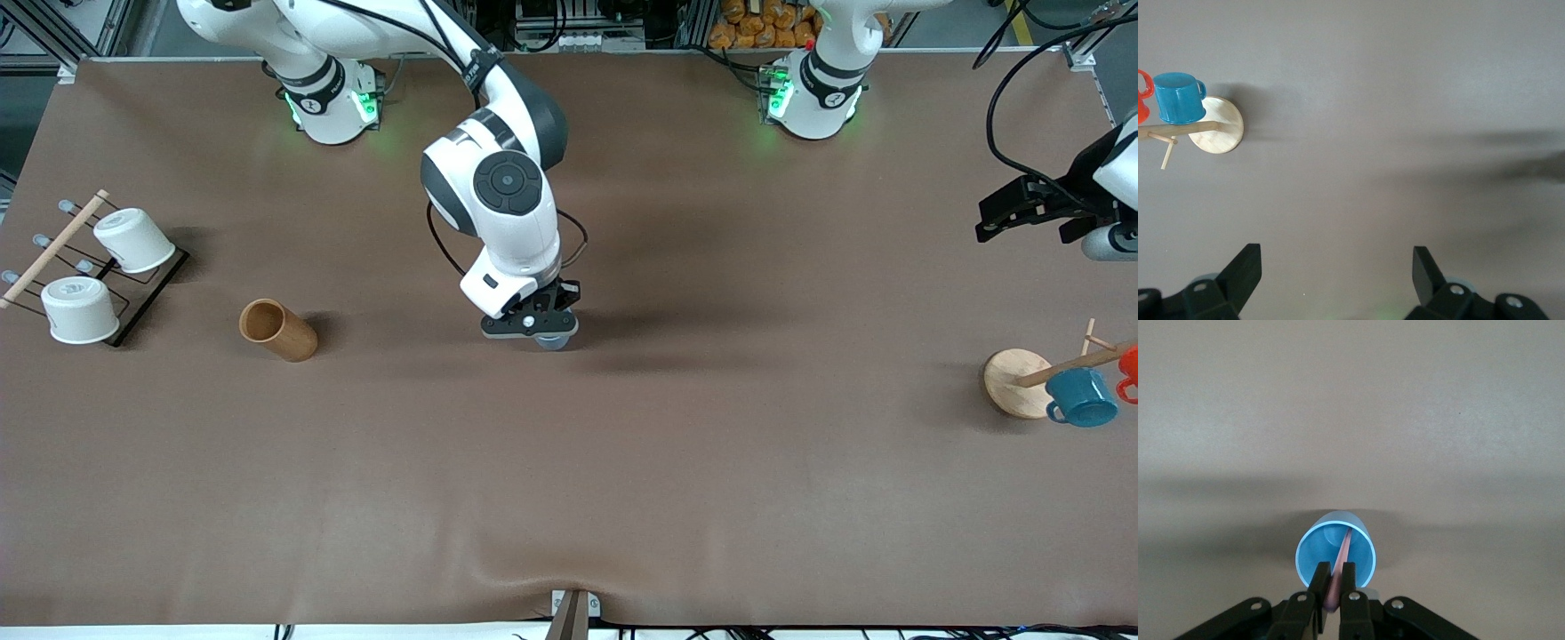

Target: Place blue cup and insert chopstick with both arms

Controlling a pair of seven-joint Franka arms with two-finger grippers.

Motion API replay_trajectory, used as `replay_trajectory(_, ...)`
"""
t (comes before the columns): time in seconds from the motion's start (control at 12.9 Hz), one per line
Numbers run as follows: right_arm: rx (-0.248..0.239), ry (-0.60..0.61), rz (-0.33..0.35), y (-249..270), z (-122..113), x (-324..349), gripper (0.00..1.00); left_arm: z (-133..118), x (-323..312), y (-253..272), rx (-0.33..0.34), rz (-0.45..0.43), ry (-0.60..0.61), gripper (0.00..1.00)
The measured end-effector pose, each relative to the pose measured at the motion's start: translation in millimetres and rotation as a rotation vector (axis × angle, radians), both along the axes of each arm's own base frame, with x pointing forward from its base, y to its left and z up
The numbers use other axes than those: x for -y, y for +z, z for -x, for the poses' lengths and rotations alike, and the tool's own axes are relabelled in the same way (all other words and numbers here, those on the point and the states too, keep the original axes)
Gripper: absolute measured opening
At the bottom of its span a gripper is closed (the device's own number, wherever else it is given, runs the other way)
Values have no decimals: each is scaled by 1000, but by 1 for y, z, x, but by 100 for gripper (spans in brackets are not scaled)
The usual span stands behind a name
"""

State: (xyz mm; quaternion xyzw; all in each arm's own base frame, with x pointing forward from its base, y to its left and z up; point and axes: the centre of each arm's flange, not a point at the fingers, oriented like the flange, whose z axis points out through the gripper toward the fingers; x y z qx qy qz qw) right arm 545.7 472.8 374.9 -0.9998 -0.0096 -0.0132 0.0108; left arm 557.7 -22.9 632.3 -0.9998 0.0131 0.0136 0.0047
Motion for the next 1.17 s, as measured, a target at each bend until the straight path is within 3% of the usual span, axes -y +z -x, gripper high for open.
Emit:
replay_trajectory(0.47,10,-5,10,-4,-2,1,14,0,0,0,0,0,0,100)
replay_trajectory(1.01,22,0,19,-3,-3,1,90,0,0,-2,-5,0,-1,100)
replay_trajectory(1.09,24,1,19,-2,-3,1,100,0,0,-2,-5,0,-1,100)
replay_trajectory(1.17,27,1,17,0,-4,1,100,0,0,-2,-5,0,-1,100)
